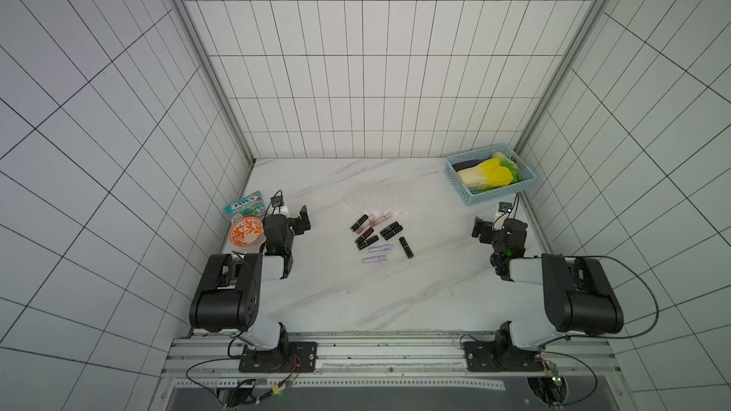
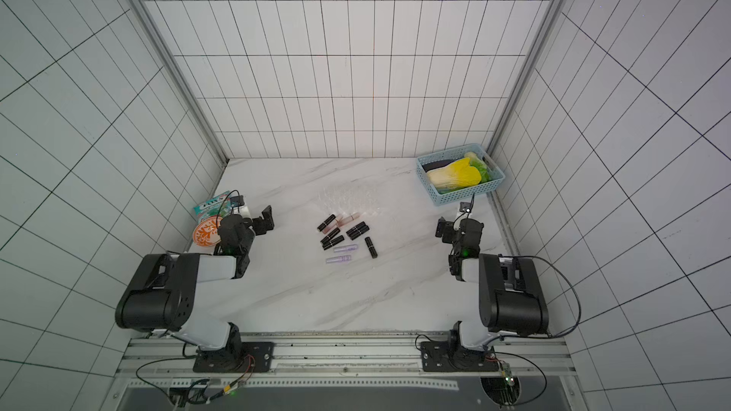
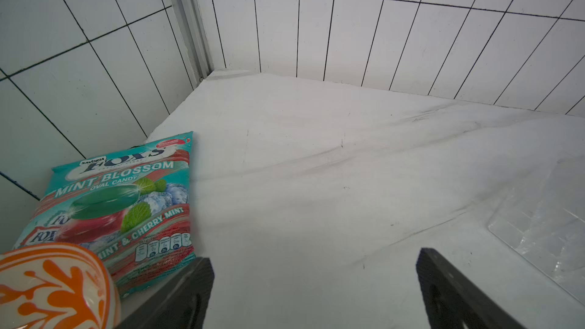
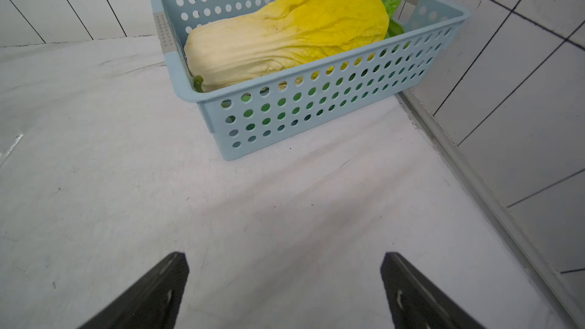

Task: Arrange the lipsticks in the organizer
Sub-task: Pick up the lipstick at the center of the board.

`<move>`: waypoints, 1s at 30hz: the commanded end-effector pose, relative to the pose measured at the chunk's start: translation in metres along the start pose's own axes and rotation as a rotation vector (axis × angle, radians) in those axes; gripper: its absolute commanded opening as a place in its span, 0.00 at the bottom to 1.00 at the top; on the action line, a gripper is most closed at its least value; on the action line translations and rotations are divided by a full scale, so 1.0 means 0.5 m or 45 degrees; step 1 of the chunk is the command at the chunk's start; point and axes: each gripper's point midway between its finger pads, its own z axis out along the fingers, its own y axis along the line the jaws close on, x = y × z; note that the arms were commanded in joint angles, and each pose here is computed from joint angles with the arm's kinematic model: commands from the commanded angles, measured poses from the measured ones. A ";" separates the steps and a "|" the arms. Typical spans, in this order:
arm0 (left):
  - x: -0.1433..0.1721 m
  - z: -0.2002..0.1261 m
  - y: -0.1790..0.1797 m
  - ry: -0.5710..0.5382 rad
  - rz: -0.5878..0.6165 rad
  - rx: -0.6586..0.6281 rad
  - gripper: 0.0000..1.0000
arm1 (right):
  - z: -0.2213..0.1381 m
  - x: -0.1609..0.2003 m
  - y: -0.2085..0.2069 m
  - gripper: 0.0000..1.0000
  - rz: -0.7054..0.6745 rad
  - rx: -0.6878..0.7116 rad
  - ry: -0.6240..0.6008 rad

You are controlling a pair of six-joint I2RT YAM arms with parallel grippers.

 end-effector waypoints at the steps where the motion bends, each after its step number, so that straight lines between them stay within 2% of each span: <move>1: -0.013 0.001 -0.005 -0.020 -0.005 0.013 0.98 | 0.009 -0.025 -0.005 0.99 0.018 0.001 -0.031; 9: -0.013 0.002 -0.005 -0.014 -0.015 0.043 0.98 | 0.007 -0.025 -0.004 0.99 0.012 0.001 -0.030; 14: -0.032 0.000 0.009 -0.035 -0.022 -0.036 0.98 | -0.015 -0.056 -0.015 0.99 -0.019 0.136 -0.067; 20: -0.064 -0.016 0.009 -0.068 0.000 -0.094 0.98 | -0.028 -0.080 -0.011 0.99 -0.028 0.171 0.039; 25: -0.090 -0.040 0.005 -0.045 0.005 -0.128 0.98 | -0.048 -0.111 -0.010 0.99 0.015 0.169 0.152; 28: -0.116 -0.064 0.001 -0.087 -0.028 -0.128 0.98 | -0.058 -0.116 -0.002 0.99 0.037 0.142 0.200; 30: -0.135 -0.084 -0.003 -0.136 -0.102 -0.107 0.98 | -0.069 -0.129 0.005 0.99 0.093 0.119 0.231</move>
